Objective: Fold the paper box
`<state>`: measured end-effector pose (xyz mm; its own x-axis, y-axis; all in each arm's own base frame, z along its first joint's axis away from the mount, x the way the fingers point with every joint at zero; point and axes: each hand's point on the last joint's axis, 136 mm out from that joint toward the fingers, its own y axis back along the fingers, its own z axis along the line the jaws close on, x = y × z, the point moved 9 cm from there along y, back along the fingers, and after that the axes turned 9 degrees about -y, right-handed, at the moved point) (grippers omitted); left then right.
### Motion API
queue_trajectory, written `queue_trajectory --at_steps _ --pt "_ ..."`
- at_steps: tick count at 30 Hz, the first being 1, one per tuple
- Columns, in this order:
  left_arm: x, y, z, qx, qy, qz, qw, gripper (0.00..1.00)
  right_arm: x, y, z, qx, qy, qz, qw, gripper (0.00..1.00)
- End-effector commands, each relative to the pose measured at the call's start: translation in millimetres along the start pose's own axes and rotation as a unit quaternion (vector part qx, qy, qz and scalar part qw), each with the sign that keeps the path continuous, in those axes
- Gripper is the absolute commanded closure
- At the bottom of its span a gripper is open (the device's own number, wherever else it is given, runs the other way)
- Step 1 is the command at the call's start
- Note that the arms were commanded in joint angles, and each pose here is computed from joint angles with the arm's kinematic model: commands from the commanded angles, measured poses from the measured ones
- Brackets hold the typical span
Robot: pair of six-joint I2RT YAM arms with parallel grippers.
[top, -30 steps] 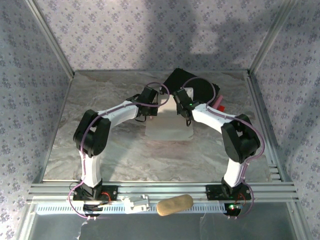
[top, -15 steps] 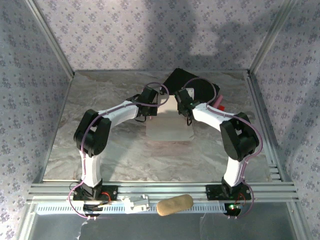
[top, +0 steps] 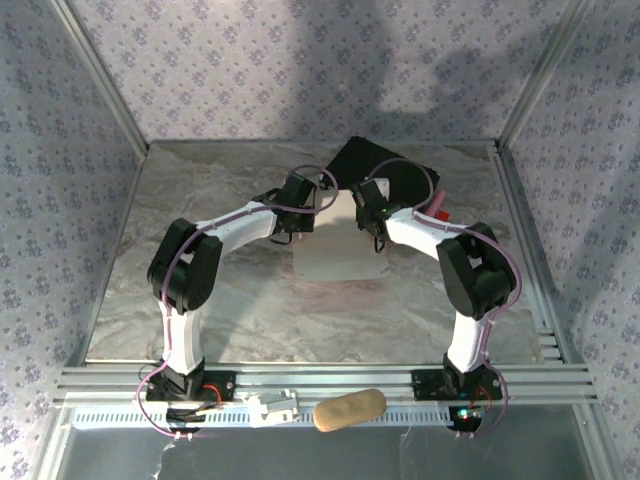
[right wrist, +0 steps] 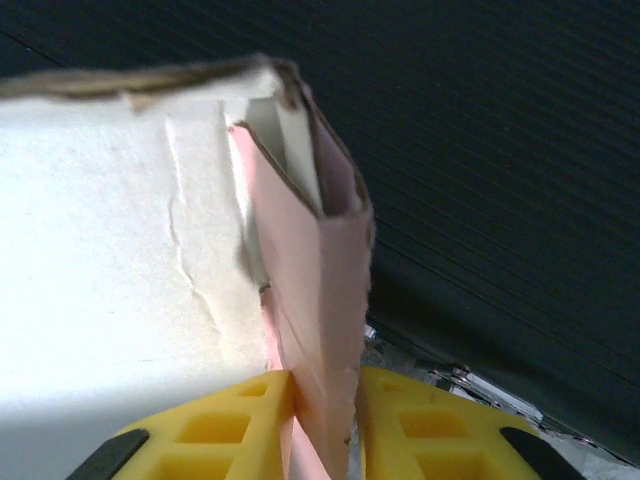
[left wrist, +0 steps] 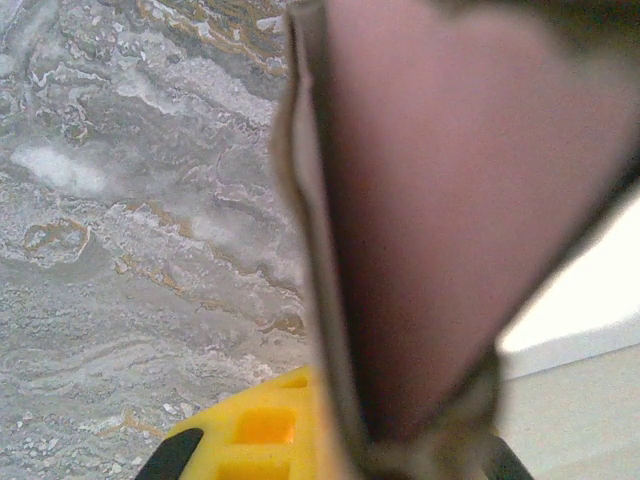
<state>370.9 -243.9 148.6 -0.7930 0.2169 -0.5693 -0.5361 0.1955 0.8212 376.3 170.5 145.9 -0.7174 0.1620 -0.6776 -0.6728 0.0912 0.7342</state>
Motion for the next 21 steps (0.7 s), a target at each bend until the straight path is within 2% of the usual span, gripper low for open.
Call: queue_trajectory --at_steps 1,10,15,20,21 --pt "-8 -5 6 -0.017 0.014 -0.003 1.000 1.00 10 -1 -12 -0.018 0.008 0.021 1.000 0.75" --pt "-10 -9 10 -0.012 0.016 0.001 1.000 1.00 2 -4 -17 -0.066 0.010 0.024 0.998 0.75" --pt "-10 -11 9 -0.010 0.015 0.005 1.000 1.00 -1 -9 -12 -0.051 0.018 0.031 0.998 0.75" --pt "-10 -14 8 -0.010 0.014 0.008 1.000 1.00 5 -15 -13 -0.015 0.024 0.041 0.999 0.81" --pt "-10 -15 7 -0.011 0.013 0.010 1.000 1.00 -2 -13 -10 -0.013 0.021 0.033 0.999 0.82"
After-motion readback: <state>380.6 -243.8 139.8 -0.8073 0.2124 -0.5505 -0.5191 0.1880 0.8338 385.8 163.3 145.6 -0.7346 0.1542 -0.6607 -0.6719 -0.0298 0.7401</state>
